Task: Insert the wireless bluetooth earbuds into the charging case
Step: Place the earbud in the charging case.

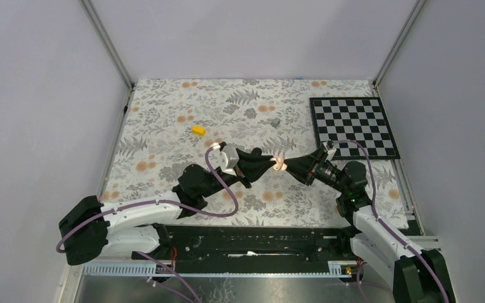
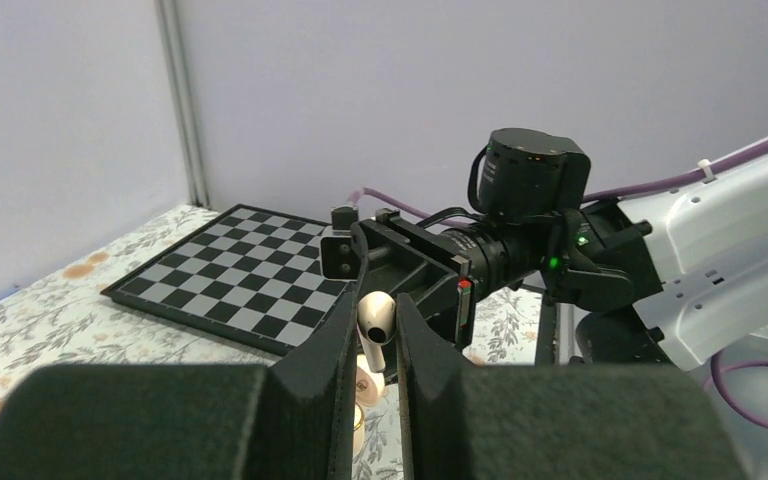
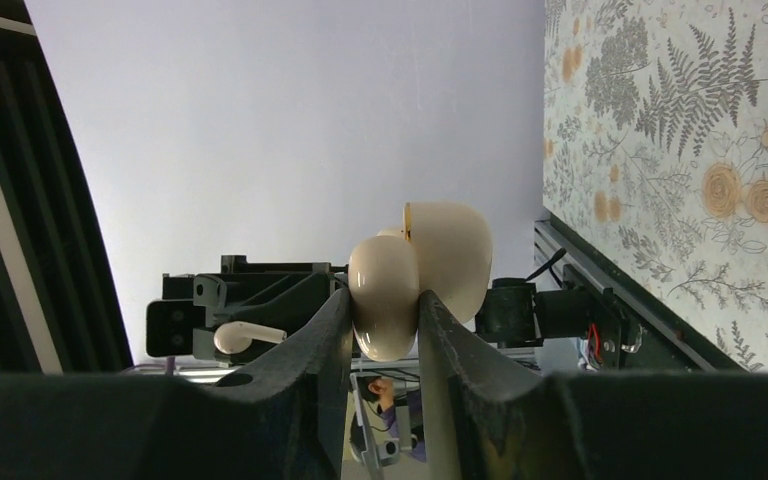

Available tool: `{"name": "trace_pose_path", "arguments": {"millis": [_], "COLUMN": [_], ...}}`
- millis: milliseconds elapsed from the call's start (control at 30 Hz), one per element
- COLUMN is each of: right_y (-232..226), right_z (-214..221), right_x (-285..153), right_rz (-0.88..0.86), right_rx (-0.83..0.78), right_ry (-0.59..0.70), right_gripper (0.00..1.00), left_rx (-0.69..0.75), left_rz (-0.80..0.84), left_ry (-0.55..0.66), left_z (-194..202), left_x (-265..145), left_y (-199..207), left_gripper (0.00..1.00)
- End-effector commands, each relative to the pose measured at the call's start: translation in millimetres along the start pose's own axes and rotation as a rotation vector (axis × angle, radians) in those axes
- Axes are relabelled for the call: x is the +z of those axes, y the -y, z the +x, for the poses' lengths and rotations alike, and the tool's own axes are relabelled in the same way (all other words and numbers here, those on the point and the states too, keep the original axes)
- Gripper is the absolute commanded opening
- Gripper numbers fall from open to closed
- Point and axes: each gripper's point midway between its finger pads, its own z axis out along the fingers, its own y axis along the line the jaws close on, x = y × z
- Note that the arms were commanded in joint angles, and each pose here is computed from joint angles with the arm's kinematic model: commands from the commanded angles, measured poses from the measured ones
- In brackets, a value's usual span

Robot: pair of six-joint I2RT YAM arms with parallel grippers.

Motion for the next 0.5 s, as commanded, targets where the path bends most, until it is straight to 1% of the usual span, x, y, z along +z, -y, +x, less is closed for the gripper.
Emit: {"name": "trace_pose_path", "arguments": {"millis": [0, 300, 467], "right_y": [-24, -37, -35], "right_z": [7, 16, 21], "right_x": [-3, -12, -17], "right_rz": [-0.083, -0.128, -0.123], "right_rx": [-0.007, 0.039, 0.051], "right_ry": [-0.015, -0.033, -0.038], "right_gripper": [0.0, 0.0, 0.0], "left_rx": [0.028, 0.049, 0.069], "left_rz": [0.11, 0.136, 0.202], "left_ry": [0.084, 0.106, 0.094], "left_z": [-16, -12, -5], "left_x": [2, 6, 12], "left_y": [18, 20, 29], "left_gripper": [0.0, 0.0, 0.0]}}
